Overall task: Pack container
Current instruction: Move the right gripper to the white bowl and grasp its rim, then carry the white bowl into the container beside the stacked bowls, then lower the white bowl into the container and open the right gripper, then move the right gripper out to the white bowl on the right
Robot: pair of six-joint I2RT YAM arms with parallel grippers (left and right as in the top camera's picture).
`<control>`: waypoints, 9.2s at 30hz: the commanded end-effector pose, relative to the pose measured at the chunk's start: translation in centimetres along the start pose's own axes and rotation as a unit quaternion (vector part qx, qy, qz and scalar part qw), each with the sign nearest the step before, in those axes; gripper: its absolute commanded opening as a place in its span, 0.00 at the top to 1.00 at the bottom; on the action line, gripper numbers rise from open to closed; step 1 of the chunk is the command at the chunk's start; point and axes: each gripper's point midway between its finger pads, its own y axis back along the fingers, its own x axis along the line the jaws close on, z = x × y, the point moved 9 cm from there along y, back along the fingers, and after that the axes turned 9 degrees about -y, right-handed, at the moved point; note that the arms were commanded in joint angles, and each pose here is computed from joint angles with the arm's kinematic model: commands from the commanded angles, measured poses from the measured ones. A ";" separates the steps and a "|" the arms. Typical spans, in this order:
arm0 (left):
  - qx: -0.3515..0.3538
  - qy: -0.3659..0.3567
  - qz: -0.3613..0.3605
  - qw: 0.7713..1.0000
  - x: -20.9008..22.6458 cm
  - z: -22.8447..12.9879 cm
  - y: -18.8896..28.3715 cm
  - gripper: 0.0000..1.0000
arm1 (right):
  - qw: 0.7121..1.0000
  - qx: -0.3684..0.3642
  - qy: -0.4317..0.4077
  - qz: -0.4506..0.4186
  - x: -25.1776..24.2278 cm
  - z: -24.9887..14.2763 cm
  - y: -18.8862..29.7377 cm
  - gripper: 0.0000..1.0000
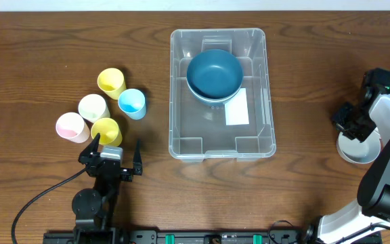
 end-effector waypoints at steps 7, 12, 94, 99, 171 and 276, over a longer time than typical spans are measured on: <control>0.020 -0.002 -0.011 1.000 -0.3 -1.1 -0.1 0.02 | 1.000 -0.014 -0.006 0.000 -0.8 -0.9 -1.3 0.85; 0.020 -0.002 -0.011 1.000 -0.3 -1.1 -0.1 0.02 | 1.000 -0.021 -0.006 0.004 -0.6 -0.5 -1.1 0.90; 0.020 -0.002 -0.011 1.000 -0.3 -1.1 -0.1 0.02 | 0.890 -0.037 0.428 0.153 20.5 -25.9 7.2 0.81; 0.020 -0.002 -0.011 1.000 -0.3 -1.1 -0.1 0.02 | 0.894 -0.044 0.428 0.127 20.7 -25.7 5.7 0.81; 0.020 -0.002 -0.011 1.000 -0.3 -1.1 -0.1 0.02 | 0.909 -0.024 0.396 0.125 20.1 -22.0 4.6 0.84; 0.020 -0.002 -0.011 1.000 -0.3 -1.1 -0.1 0.02 | 0.994 -0.088 -0.062 0.018 -1.8 5.7 6.1 0.01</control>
